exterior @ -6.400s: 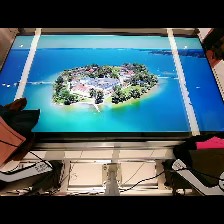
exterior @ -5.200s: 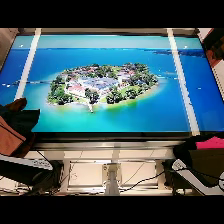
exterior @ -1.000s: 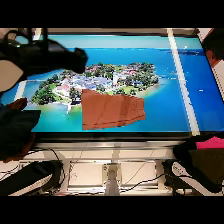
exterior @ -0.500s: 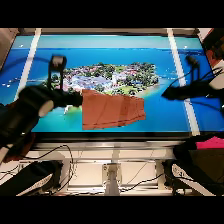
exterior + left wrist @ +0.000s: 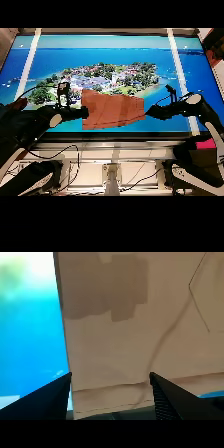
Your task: Fold the clothes and pants, and hang the long-sleeved shirts on hangers.
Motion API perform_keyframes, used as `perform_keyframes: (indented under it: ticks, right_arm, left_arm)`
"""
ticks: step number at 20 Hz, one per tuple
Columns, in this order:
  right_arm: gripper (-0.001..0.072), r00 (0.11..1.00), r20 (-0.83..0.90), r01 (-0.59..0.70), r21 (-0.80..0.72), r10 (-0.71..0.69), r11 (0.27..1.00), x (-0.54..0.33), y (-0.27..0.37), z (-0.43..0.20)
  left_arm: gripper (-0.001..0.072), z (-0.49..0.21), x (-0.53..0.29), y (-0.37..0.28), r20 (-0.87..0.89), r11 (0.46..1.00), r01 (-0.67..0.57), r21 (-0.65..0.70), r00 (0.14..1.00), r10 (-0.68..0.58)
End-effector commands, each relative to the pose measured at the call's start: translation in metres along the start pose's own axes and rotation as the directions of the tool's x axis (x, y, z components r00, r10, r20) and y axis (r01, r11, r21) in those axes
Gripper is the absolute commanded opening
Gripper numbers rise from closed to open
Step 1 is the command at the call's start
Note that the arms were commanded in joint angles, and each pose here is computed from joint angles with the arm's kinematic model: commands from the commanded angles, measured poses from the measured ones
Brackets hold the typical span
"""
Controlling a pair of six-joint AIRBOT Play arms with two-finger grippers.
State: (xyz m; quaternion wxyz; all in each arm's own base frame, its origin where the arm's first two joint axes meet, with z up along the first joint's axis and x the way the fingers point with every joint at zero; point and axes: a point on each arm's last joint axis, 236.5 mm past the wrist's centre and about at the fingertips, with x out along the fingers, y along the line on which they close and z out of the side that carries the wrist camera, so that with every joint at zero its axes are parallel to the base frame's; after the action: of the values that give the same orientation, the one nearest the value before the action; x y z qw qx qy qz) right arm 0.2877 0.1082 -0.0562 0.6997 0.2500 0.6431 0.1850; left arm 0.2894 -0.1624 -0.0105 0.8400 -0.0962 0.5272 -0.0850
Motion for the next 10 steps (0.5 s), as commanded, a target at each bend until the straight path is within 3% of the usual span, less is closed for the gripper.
perform_keyframes:
  ticks: [1, 10]
  right_arm:
    - [0.0515, 0.998, -0.023, -0.062, 0.096, 0.065, 0.993, 0.021, 0.000, 0.002]
    - [0.0464, 0.993, 0.058, -0.109, 0.153, 0.101, 0.982, 0.033, 0.006, 0.025]
  left_arm:
    - [0.0532, -0.002, 0.003, -0.003, 0.000, 1.000, 0.024, -0.015, 1.000, -0.024]
    - [0.0533, -0.002, 0.003, -0.002, 0.001, 1.000, 0.021, -0.013, 1.000, -0.021]
